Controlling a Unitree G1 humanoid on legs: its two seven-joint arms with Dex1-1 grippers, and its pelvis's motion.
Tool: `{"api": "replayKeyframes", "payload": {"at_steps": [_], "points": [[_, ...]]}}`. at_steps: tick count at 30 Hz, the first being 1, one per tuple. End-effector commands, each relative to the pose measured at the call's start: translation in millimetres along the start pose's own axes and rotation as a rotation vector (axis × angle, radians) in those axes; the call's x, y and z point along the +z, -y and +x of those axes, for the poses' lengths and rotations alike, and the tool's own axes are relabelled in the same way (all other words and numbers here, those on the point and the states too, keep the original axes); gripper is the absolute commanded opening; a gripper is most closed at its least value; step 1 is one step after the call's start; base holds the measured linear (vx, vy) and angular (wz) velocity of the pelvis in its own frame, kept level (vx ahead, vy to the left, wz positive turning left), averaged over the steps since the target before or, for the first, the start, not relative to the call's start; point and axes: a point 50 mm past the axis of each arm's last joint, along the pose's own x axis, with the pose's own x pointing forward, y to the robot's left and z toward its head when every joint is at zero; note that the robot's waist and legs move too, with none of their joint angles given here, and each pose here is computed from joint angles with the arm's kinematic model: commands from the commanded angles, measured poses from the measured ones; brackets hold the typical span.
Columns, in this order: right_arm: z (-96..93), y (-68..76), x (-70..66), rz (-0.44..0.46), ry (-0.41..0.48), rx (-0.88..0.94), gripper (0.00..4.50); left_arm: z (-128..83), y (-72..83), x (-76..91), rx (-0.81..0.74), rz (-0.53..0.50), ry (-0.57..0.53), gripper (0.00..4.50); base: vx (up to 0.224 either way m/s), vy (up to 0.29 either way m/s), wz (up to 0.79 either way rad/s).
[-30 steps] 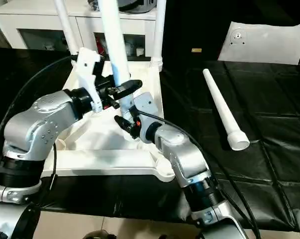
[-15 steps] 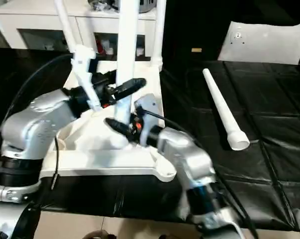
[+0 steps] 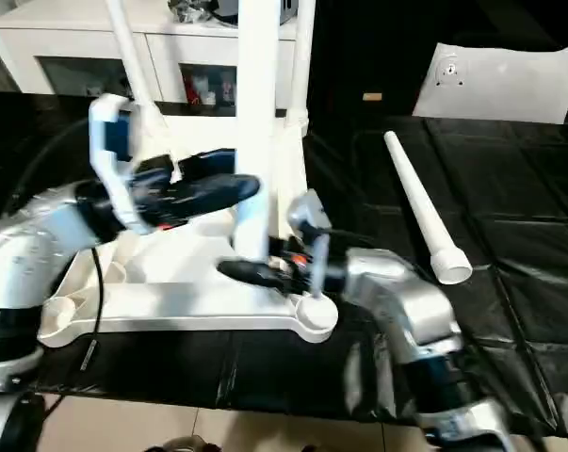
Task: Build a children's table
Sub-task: Pick table leg
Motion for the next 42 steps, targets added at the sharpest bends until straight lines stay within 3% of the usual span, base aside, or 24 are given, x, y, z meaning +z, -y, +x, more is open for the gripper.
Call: {"api": "replayKeyframes", "payload": {"at_steps": [1,8,14,27,29,31,34,42], "points": [[1.0,-1.6,6.9,-0.034,0.0,0.03,1.93,1.4,-1.3,-6.4,-0.002,0.002,-0.04,2.98,0.0,0.0,0.0],[-0.3,1.2,7.6,-0.048,-0.022,0.032,1.93,3.1,-0.9,-18.1,0.006,0.004,-0.112,2.52,0.0,0.0,0.0],[-0.7,1.3,7.9,-0.053,-0.033,0.045,1.93,3.9,0.3,-19.8,-0.007,-0.02,-0.089,1.93,0.0,0.0,0.0],[0.7,9.0,9.0,-0.106,-0.055,-0.029,1.93,5.4,-1.3,-18.5,0.023,-0.04,-0.037,1.82,0.0,0.0,0.0],[1.4,13.0,9.3,-0.074,-0.047,-0.064,2.63,4.5,-5.4,-16.8,0.069,-0.021,-0.022,1.82,0.0,0.0,0.0],[2.0,18.1,9.9,-0.053,-0.039,-0.113,2.71,3.6,-9.6,-14.7,0.116,-0.005,-0.008,1.82,0.0,0.0,0.0],[5.1,32.8,9.9,-0.109,-0.057,-0.281,3.04,0.3,-22.8,-8.2,0.271,0.048,0.008,1.82,0.0,0.0,0.0],[24.9,41.1,21.4,-0.089,0.015,-0.5,3.16,1.2,-37.8,-1.6,0.564,0.157,-0.029,1.82,0.0,0.0,0.0]]}}
